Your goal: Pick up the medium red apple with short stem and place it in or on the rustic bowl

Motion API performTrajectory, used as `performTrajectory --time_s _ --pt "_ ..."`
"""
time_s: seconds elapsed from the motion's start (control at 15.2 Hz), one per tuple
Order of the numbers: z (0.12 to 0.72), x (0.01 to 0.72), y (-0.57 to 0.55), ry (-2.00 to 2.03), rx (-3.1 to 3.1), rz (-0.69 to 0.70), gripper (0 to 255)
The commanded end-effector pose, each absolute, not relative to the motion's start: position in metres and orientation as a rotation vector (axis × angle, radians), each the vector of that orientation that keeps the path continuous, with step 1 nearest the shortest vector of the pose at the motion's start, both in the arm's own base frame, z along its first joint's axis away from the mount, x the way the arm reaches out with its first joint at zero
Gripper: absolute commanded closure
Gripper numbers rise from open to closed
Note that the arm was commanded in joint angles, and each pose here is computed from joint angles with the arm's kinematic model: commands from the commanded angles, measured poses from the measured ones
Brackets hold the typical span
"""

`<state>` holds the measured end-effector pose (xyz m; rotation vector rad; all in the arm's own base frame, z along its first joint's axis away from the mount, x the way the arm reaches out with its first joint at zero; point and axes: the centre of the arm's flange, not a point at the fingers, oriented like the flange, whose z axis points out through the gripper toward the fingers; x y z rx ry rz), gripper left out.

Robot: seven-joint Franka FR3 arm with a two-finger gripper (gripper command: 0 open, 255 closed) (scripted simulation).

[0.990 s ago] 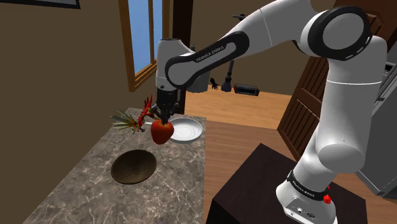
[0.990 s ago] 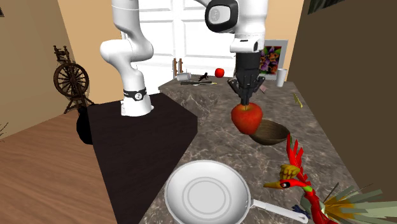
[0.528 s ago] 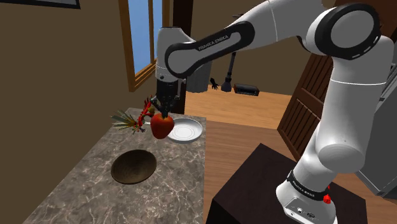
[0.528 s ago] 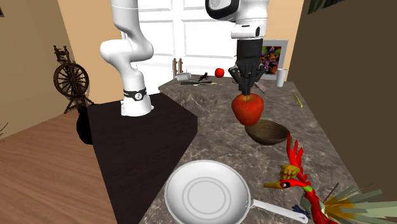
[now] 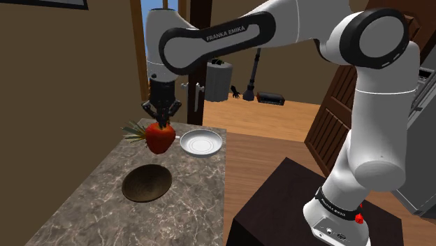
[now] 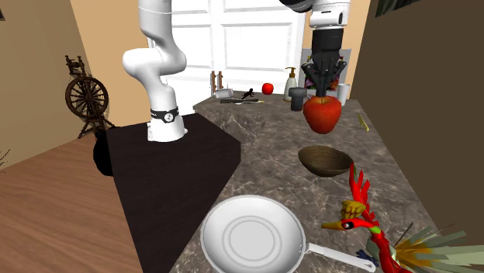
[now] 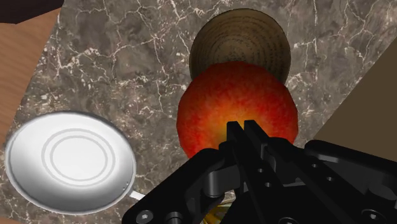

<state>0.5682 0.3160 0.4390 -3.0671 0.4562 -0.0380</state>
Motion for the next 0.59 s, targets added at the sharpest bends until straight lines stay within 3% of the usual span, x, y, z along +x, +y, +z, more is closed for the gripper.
performTrajectory --time_s 0.0,0.33,0.53 --pt "0.451 0.566 0.34 0.459 -3.067 -0.038 255" --pt "0.475 0.563 0.392 0.459 -3.067 -0.038 255" --pt "0.459 0.563 0.392 0.458 -3.067 -0.038 255"
